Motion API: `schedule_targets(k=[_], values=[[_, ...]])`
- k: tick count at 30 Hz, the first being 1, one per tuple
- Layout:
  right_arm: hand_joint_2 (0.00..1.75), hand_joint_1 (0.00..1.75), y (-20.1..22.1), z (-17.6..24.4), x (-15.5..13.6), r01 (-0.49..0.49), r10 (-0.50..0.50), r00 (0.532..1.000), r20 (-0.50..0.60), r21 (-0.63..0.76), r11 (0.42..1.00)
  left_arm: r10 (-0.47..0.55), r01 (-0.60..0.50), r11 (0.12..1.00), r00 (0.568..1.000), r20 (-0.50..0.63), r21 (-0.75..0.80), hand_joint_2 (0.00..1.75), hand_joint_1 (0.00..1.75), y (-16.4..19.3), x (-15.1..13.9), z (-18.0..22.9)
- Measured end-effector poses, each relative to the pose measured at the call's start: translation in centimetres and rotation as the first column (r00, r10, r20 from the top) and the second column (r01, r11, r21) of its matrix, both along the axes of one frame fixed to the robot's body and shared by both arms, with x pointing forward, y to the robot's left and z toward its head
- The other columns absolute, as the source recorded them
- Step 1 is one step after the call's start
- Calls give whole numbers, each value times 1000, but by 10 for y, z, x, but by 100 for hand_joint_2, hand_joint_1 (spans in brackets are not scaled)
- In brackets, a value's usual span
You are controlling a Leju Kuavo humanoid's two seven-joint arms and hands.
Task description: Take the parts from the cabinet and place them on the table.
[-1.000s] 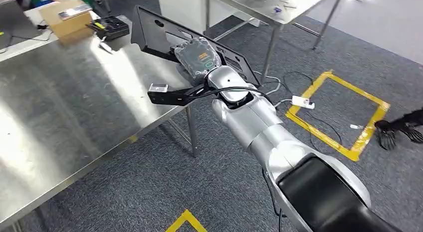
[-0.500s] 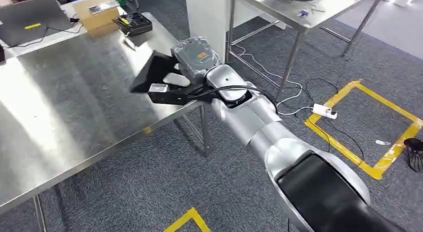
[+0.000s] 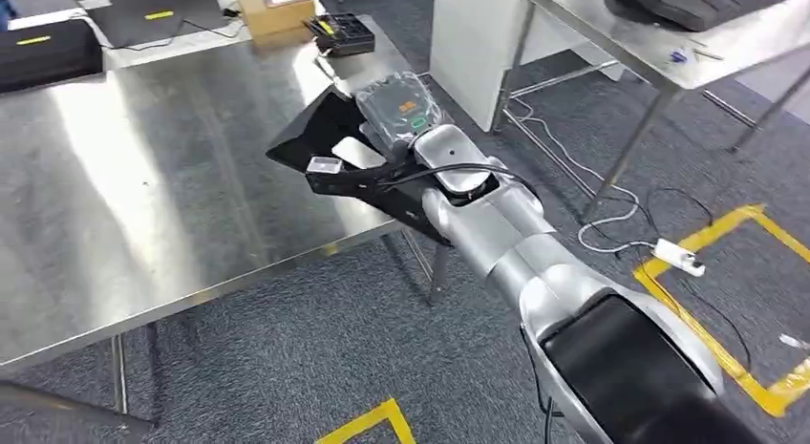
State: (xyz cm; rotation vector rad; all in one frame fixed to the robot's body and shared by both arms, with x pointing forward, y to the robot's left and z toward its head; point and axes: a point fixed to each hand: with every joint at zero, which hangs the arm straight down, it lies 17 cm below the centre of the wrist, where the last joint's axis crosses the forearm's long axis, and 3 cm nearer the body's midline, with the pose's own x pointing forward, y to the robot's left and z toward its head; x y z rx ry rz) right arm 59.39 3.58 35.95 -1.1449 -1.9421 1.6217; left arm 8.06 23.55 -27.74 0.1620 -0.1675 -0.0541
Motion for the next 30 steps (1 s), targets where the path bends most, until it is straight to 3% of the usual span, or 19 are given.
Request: schedule_targets(k=[19, 30], values=[[175, 175, -5, 4, 5, 22, -22, 1000, 12, -18, 1000, -2, 2, 1000, 1000, 4, -2, 175, 0, 2, -1, 0], [175, 175, -39, 47, 25, 108, -110, 993, 49, 48, 993, -11, 11, 1000, 1000, 1, -8, 175, 0, -1, -2, 0]])
